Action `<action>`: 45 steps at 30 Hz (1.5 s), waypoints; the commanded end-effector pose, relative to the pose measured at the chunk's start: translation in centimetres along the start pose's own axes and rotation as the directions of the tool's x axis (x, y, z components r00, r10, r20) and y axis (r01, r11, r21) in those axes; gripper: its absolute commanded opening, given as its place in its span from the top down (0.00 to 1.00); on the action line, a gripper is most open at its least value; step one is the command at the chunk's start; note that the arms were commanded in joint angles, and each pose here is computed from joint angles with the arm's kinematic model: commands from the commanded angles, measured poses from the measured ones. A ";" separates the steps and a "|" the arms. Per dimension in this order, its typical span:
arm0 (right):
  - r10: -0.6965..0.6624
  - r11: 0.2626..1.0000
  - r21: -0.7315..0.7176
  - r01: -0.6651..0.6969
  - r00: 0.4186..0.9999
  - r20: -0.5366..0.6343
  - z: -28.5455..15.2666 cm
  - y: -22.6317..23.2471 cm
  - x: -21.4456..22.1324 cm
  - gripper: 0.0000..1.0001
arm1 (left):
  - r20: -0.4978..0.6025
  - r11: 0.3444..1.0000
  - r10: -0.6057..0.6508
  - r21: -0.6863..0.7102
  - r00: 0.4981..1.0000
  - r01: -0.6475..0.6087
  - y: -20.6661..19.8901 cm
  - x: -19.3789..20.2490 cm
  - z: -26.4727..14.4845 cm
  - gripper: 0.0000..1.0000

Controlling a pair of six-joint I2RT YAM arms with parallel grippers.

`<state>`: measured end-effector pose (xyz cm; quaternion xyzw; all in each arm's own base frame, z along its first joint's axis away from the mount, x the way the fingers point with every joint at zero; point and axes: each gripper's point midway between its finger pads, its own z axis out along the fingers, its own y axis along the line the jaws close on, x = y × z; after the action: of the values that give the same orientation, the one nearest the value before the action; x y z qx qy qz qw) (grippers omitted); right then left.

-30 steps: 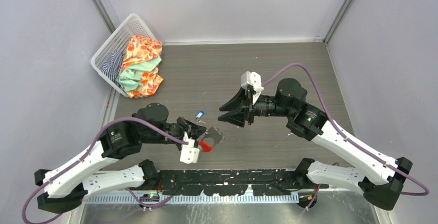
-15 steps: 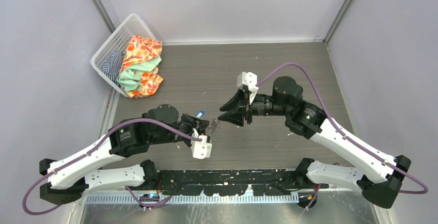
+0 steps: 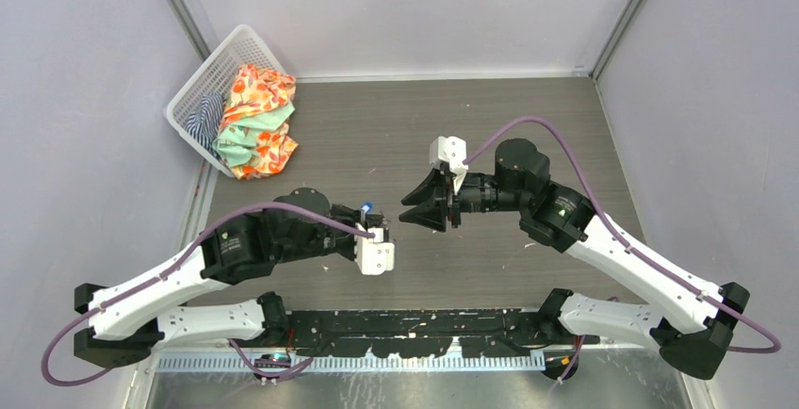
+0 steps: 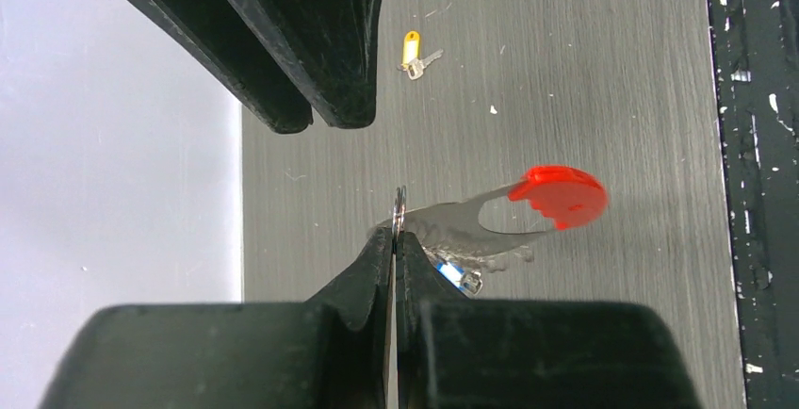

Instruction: Put the keys on the keyring

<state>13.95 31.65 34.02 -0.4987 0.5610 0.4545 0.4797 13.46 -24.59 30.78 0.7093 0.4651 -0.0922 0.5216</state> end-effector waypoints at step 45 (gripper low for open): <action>0.570 0.162 0.984 -0.074 0.821 -0.032 -9.8 -25.0 28.5 0.68 | -0.129 0.715 -0.681 0.097 0.721 0.693 -0.1 5.5 0.8 1.00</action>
<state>33.43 15.70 3.74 -0.0660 0.9199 -0.0132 0.3864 16.90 -21.66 24.99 0.5237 0.7230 -0.2623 0.3663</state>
